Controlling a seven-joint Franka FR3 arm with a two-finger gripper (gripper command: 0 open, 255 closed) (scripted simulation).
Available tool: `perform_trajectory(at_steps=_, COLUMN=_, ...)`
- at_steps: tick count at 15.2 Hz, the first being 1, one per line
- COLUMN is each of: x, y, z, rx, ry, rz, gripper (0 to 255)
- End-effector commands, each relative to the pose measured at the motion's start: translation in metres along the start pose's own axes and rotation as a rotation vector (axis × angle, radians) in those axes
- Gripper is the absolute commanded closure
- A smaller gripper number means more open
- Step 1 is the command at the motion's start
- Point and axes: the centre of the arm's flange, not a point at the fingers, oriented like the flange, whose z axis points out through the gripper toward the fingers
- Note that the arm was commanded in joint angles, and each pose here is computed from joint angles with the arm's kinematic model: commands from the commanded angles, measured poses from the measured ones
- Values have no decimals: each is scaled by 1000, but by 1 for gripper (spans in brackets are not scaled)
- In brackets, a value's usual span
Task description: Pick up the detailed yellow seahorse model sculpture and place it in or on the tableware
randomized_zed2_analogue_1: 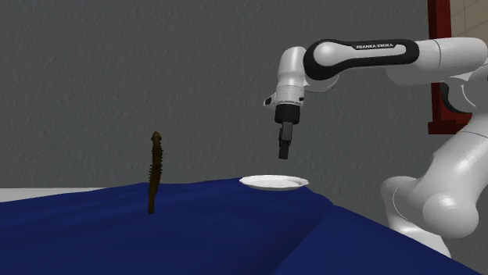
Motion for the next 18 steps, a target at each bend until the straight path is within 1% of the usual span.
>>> perform_trajectory(at_steps=1, x=0, y=0, z=0, rx=0, ry=0, rz=0, gripper=0)
perform_trajectory(at_steps=9, x=54, y=-94, z=-12, rx=-37, ry=15, rz=80, gripper=0)
perform_trajectory(at_steps=18, x=123, y=-196, z=-23, rx=-79, ry=32, rz=169, gripper=0)
